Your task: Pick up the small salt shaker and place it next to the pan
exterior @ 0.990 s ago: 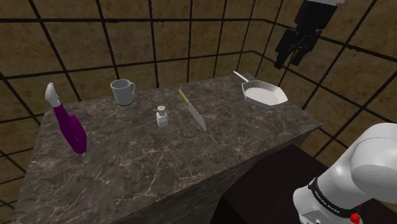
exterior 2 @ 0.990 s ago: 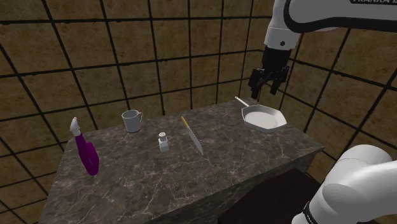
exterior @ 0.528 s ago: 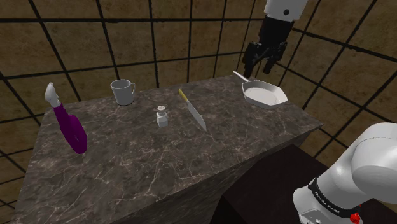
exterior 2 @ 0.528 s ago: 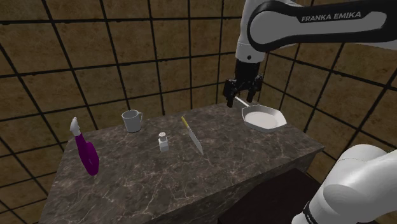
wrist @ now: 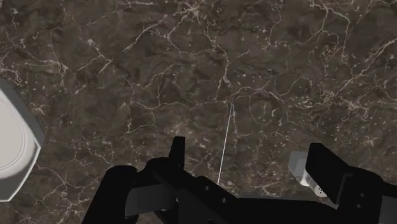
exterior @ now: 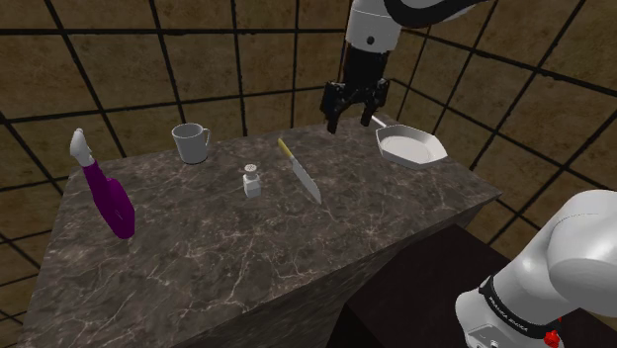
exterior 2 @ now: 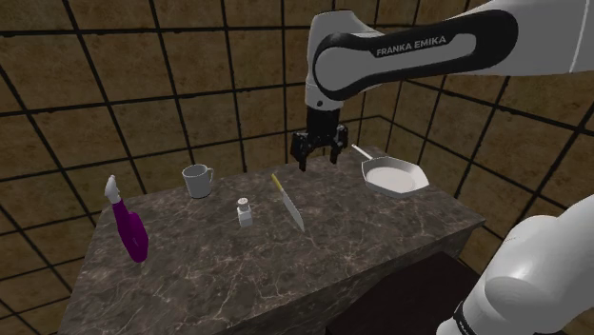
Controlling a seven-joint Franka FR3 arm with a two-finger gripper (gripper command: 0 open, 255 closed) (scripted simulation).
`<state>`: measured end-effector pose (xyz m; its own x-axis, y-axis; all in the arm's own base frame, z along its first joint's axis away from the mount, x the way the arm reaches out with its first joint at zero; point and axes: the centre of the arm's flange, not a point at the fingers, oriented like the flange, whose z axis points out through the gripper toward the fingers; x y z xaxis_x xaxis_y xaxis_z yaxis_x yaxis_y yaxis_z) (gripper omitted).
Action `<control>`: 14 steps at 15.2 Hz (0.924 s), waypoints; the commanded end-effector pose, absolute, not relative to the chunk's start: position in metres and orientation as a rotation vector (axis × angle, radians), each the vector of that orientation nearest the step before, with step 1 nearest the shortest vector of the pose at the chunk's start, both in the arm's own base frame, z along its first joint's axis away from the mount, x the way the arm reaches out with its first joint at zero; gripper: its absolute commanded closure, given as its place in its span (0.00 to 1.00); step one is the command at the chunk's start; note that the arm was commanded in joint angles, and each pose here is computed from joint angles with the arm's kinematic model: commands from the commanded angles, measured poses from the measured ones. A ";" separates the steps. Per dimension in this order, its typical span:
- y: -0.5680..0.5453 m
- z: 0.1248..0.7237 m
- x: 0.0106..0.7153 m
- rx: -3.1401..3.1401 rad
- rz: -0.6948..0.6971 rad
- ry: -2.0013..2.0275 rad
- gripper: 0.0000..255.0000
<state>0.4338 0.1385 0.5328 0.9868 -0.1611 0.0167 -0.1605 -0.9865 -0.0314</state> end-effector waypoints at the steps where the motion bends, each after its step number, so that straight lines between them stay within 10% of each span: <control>1: 0.152 0.517 0.453 -3.102 -0.025 0.260 0.00; 14: 0.256 0.438 0.570 -3.113 0.009 0.308 0.00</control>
<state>0.5610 0.2491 0.4425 0.9813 -0.1925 -0.0055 -0.1926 -0.9812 -0.0138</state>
